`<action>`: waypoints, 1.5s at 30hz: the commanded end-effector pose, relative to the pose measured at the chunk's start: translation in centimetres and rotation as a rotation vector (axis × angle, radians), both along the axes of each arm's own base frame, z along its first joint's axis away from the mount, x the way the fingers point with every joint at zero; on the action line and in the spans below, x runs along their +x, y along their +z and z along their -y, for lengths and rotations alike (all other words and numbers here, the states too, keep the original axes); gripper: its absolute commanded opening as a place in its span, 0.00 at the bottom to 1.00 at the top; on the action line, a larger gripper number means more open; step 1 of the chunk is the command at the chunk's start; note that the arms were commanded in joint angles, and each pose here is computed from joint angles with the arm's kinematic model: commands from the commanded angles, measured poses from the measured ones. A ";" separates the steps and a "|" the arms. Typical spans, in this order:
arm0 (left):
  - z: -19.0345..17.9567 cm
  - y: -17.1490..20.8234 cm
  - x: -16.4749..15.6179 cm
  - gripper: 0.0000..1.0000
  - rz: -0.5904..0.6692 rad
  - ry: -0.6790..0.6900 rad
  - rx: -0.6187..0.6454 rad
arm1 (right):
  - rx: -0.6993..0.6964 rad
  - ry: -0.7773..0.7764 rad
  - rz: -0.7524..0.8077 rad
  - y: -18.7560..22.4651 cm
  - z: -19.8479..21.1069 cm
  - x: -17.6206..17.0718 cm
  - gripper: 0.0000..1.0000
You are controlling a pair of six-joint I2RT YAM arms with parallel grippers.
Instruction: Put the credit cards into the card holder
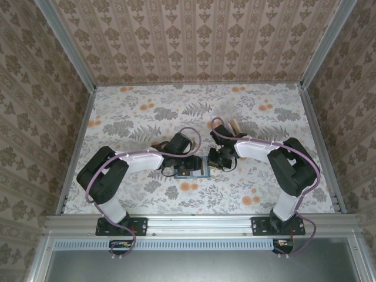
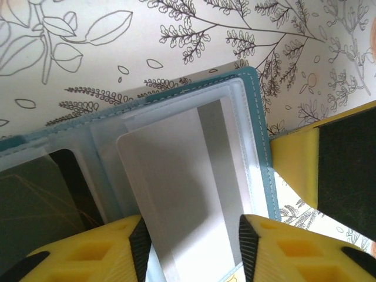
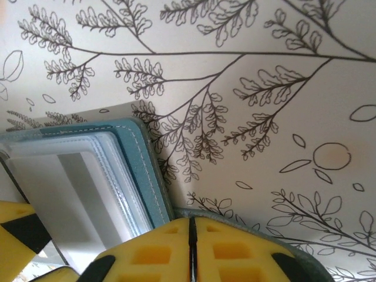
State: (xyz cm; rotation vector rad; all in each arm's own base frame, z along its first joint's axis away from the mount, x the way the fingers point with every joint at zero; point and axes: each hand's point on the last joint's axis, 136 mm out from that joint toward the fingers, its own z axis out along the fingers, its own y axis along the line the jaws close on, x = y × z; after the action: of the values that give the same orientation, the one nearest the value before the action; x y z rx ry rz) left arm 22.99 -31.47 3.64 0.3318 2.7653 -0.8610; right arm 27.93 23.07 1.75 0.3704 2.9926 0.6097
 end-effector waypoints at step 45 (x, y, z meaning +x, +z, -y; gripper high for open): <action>-5.5 8.2 4.6 0.71 0.260 0.191 -0.060 | -0.612 0.215 0.162 10.5 14.0 13.6 0.55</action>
State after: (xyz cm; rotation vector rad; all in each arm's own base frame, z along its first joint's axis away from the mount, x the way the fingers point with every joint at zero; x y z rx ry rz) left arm 27.65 -26.68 11.85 0.1508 2.4753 -0.8145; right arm 41.90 9.48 12.37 0.0034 2.8501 -0.2116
